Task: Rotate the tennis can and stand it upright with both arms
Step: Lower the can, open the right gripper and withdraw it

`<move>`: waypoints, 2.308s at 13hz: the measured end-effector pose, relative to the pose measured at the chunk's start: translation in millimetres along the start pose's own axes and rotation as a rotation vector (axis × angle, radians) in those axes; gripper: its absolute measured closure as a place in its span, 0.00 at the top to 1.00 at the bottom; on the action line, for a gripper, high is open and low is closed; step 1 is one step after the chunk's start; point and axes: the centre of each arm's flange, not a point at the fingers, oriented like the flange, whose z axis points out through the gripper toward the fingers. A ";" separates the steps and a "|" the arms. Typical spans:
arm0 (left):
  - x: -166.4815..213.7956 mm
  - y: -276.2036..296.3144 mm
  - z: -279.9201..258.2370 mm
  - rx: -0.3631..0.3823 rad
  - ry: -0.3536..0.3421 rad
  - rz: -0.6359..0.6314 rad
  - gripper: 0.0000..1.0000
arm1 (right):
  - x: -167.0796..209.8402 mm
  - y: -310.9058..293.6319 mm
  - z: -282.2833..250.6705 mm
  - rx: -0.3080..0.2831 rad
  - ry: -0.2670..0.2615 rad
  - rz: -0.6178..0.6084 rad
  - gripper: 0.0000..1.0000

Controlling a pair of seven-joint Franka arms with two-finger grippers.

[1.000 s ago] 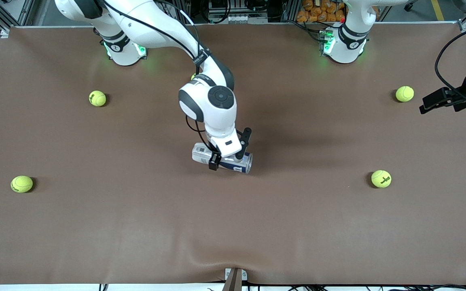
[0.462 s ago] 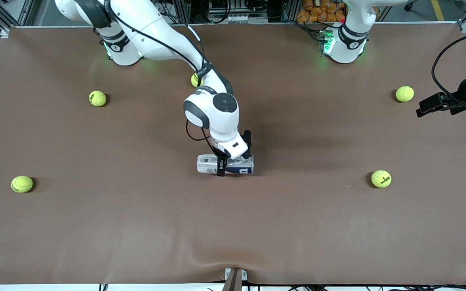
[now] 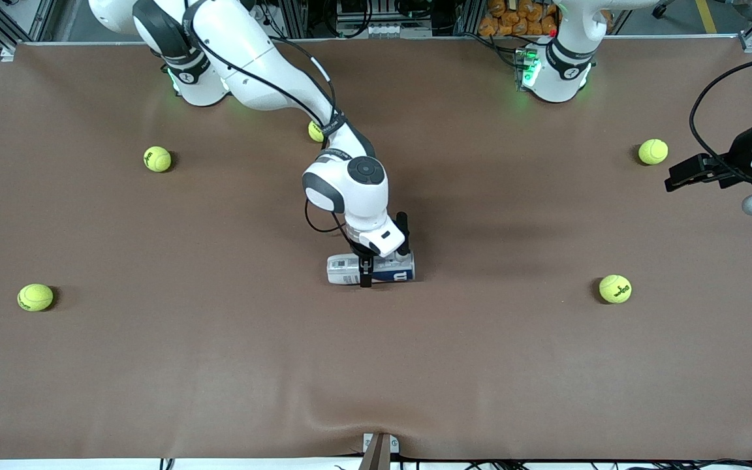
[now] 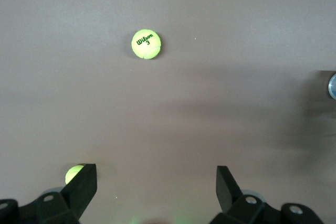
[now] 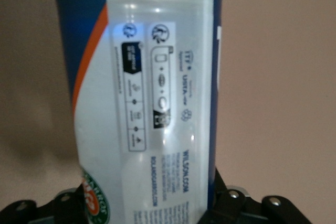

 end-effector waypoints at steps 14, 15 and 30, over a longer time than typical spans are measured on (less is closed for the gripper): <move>29.1 39.6 62.3 -0.261 -0.139 -0.004 1.00 | -49.6 84.5 -141.0 0.142 0.046 0.618 1.00; 33.9 46.0 70.9 -0.318 -0.160 -0.011 1.00 | -86.0 112.2 -149.5 0.158 0.050 0.700 1.00; 104.0 128.1 224.1 -0.892 -0.338 -0.102 1.00 | -549.4 182.7 -347.8 0.369 -0.182 1.410 1.00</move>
